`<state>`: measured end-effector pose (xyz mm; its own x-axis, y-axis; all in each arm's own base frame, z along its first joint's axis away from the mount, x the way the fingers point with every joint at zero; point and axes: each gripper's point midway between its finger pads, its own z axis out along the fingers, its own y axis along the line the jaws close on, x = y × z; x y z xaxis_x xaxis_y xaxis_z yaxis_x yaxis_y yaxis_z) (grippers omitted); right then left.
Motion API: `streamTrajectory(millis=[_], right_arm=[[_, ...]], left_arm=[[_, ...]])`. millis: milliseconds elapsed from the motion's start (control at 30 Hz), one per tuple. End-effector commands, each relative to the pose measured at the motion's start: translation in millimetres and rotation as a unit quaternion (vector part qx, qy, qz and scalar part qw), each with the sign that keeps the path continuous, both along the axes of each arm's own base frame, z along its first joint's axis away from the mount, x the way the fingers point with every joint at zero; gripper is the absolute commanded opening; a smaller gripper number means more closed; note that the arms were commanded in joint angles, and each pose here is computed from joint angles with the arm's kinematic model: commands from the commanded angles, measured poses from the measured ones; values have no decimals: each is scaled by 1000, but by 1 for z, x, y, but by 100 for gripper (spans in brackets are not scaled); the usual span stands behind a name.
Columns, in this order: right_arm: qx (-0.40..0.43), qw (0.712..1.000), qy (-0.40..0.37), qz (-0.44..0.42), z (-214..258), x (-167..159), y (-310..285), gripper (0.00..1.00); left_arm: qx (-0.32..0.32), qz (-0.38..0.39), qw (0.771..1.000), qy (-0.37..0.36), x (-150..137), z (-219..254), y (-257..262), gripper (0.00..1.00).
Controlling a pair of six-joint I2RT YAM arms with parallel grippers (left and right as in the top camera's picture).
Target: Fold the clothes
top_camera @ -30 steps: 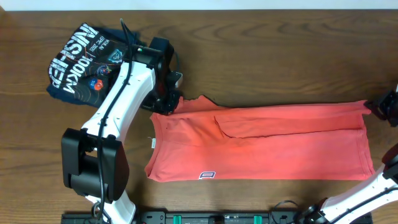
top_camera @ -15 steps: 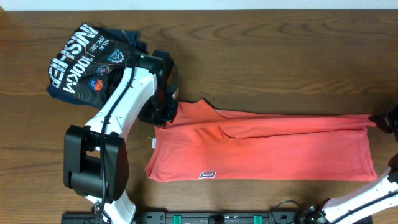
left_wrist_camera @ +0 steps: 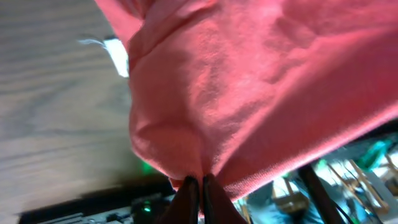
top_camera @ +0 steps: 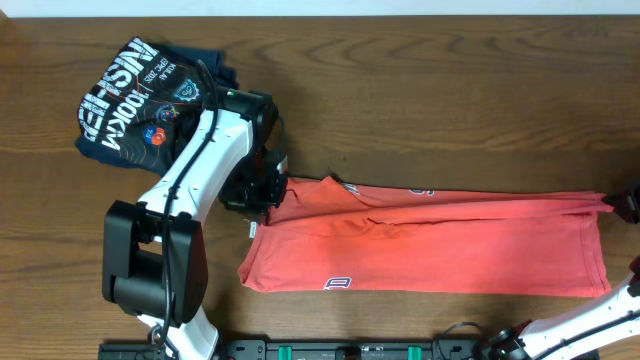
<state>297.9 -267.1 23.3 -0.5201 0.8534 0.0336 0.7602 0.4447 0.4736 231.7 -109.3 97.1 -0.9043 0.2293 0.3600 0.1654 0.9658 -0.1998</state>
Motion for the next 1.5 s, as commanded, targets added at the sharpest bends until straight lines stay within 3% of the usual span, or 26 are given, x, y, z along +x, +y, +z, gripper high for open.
streamTrajectory(millis=[0,600,700,767,867,1467], right_arm=[[-29,1000,0,-8,13,-1,-12,1],[-30,1000,0,-8,13,-1,-12,1],[-29,1000,0,-8,13,-2,-12,1],[-29,1000,0,-8,13,-2,-12,1],[-29,1000,0,-8,13,-2,-12,1],[-29,999,15,-8,11,-7,-10,2]], left_arm=[[-29,-5,1000,2,-11,14,-9,6],[-6,-20,998,52,-53,-17,-17,7],[-6,-20,998,53,-53,-17,-16,16],[-5,-20,998,53,-53,-17,-16,40],[-7,-21,999,49,-51,-17,-16,51],[-35,-6,998,-61,-9,-22,-24,54]])
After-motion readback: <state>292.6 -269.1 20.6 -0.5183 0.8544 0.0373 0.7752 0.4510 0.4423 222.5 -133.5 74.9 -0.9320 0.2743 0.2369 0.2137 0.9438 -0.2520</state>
